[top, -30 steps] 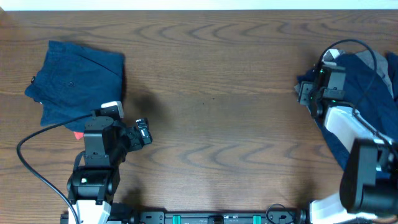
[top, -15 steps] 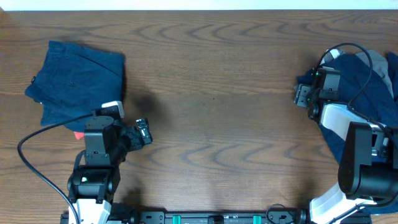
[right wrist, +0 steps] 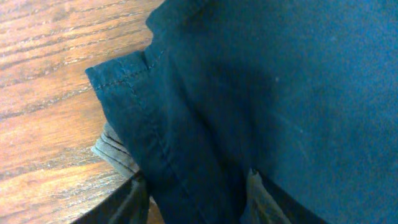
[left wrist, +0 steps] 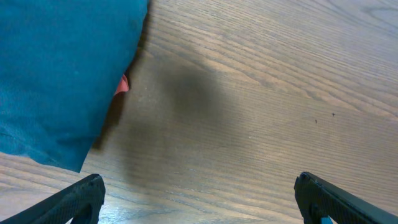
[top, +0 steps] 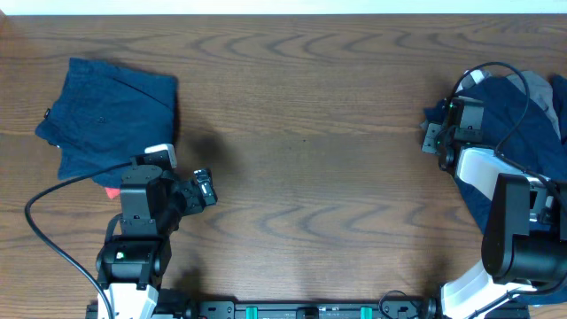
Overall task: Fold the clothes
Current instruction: 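Reach the right gripper into the clothes pile and grasp navy shorts, then drag the navy shorts leftward toward table center with the right gripper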
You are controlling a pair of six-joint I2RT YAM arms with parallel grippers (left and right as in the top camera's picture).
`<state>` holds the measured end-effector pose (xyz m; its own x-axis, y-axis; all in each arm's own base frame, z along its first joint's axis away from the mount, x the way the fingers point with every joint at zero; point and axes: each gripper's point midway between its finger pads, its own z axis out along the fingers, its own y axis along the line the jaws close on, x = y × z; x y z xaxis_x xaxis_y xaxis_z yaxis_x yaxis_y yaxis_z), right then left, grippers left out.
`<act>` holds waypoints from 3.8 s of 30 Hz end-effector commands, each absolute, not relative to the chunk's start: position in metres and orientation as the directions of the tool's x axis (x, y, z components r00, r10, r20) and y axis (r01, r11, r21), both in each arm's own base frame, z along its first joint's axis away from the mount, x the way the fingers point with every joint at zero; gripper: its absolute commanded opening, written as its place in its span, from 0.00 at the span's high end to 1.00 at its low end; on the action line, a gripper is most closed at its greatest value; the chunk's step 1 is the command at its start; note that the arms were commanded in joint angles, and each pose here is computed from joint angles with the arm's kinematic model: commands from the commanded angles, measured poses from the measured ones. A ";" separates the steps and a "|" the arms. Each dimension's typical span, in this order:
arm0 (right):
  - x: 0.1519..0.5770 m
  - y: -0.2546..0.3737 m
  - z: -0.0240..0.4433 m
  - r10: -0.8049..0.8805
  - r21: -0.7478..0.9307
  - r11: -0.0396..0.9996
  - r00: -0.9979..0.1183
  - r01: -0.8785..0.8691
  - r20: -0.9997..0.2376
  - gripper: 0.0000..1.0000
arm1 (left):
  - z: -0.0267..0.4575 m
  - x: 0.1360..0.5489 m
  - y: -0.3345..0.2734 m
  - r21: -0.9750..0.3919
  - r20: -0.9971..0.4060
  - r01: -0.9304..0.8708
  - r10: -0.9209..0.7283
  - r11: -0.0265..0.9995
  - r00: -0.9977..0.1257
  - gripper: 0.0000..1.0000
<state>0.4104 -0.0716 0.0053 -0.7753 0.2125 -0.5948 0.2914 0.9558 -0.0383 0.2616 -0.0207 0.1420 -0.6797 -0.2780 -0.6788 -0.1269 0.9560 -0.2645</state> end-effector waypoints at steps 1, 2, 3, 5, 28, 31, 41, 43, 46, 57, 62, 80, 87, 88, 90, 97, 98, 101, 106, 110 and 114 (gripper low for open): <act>0.410 -0.081 0.003 0.221 -0.069 0.944 -0.776 0.321 -0.591 0.60 | 0.151 0.265 -0.020 -0.273 -0.690 -0.127 -0.287 0.953 -0.665 0.02; 0.410 -0.080 0.003 0.221 -0.068 0.944 -0.775 0.321 -0.592 0.60 | 0.151 0.265 -0.020 -0.274 -0.690 -0.128 -0.287 0.953 -0.664 0.02; 0.410 -0.081 0.003 0.221 -0.068 0.944 -0.775 0.322 -0.592 0.60 | 0.151 0.265 -0.020 -0.274 -0.690 -0.128 -0.287 0.953 -0.664 0.02; 0.411 -0.081 0.003 0.227 -0.063 0.943 -0.770 0.327 -0.596 0.58 | 0.151 0.265 -0.020 -0.274 -0.690 -0.128 -0.287 0.953 -0.664 0.02; 0.419 -0.082 0.031 0.221 -0.048 0.943 -0.725 0.331 -0.653 0.53 | 0.151 0.265 -0.020 -0.273 -0.690 -0.127 -0.287 0.953 -0.665 0.02; 0.418 -0.081 0.030 0.221 -0.049 0.943 -0.728 0.331 -0.649 0.55 | 0.151 0.265 -0.020 -0.273 -0.690 -0.127 -0.287 0.953 -0.665 0.02; 0.409 -0.080 0.024 0.226 -0.057 0.943 -0.756 0.328 -0.614 0.99 | 0.151 0.265 -0.020 -0.273 -0.690 -0.127 -0.287 0.953 -0.665 0.02; 0.409 -0.080 0.031 0.225 -0.053 0.943 -0.751 0.327 -0.621 0.99 | 0.151 0.265 -0.020 -0.273 -0.690 -0.127 -0.287 0.953 -0.665 0.02; 0.415 -0.086 0.070 0.228 -0.033 0.939 -0.695 0.341 -0.682 0.99 | 0.151 0.265 -0.020 -0.274 -0.690 -0.128 -0.287 0.953 -0.664 0.02; 0.400 -0.015 0.273 0.154 0.174 0.985 -0.516 0.008 -0.843 0.99 | 0.151 0.265 -0.020 -0.273 -0.690 -0.128 -0.287 0.953 -0.665 0.02; 0.370 0.075 0.324 0.143 0.316 0.896 -0.471 -0.312 -0.870 0.99 | 0.151 0.265 -0.020 -0.273 -0.690 -0.127 -0.287 0.953 -0.665 0.02; 0.421 0.231 0.250 0.128 0.403 0.822 -0.560 -0.402 -0.819 0.97 | 0.151 0.265 -0.020 -0.274 -0.690 -0.128 -0.287 0.953 -0.665 0.02; 0.435 0.179 0.218 0.096 0.259 0.944 -0.582 -0.203 -0.807 0.19 | 0.151 0.264 -0.020 -0.274 -0.689 -0.128 -0.287 0.953 -0.665 0.02; 0.434 0.160 0.214 0.100 0.223 0.965 -0.592 -0.137 -0.799 0.01 | 0.151 0.265 -0.020 -0.274 -0.690 -0.127 -0.287 0.953 -0.665 0.02; 0.427 0.118 0.208 0.108 0.141 0.990 -0.618 -0.004 -0.778 0.01 | 0.152 0.264 -0.024 -0.291 -0.684 -0.114 -0.290 0.950 -0.669 0.02; 0.363 -0.008 0.195 0.204 -0.058 0.948 -0.738 0.312 -0.644 0.01 | 0.146 0.257 -0.069 -0.527 -0.532 -0.056 -0.381 0.848 -0.756 0.02; 0.354 -0.020 0.193 0.225 -0.070 0.938 -0.752 0.339 -0.620 0.01 | 0.143 0.256 -0.075 -0.555 -0.496 -0.068 -0.395 0.829 -0.773 0.02; 0.327 -0.052 0.183 0.304 -0.091 0.906 -0.783 0.414 -0.543 0.01 | 0.128 0.251 -0.094 -0.606 -0.377 -0.119 -0.416 0.787 -0.828 0.02; 0.302 -0.086 0.173 0.415 -0.087 0.857 -0.781 0.507 -0.467 0.01 | 0.099 0.243 -0.131 -0.609 -0.241 -0.148 -0.359 0.779 -0.902 0.02; 0.293 -0.100 0.169 0.478 -0.058 0.831 -0.762 0.554 -0.437 0.01 | 0.083 0.240 -0.177 -0.630 -0.187 -0.105 -0.281 0.770 -0.941 0.02; 0.286 -0.101 0.166 0.501 -0.043 0.825 -0.764 0.563 -0.406 0.01 | 0.071 0.234 -0.225 -0.673 -0.124 -0.107 -0.254 0.732 -0.959 0.02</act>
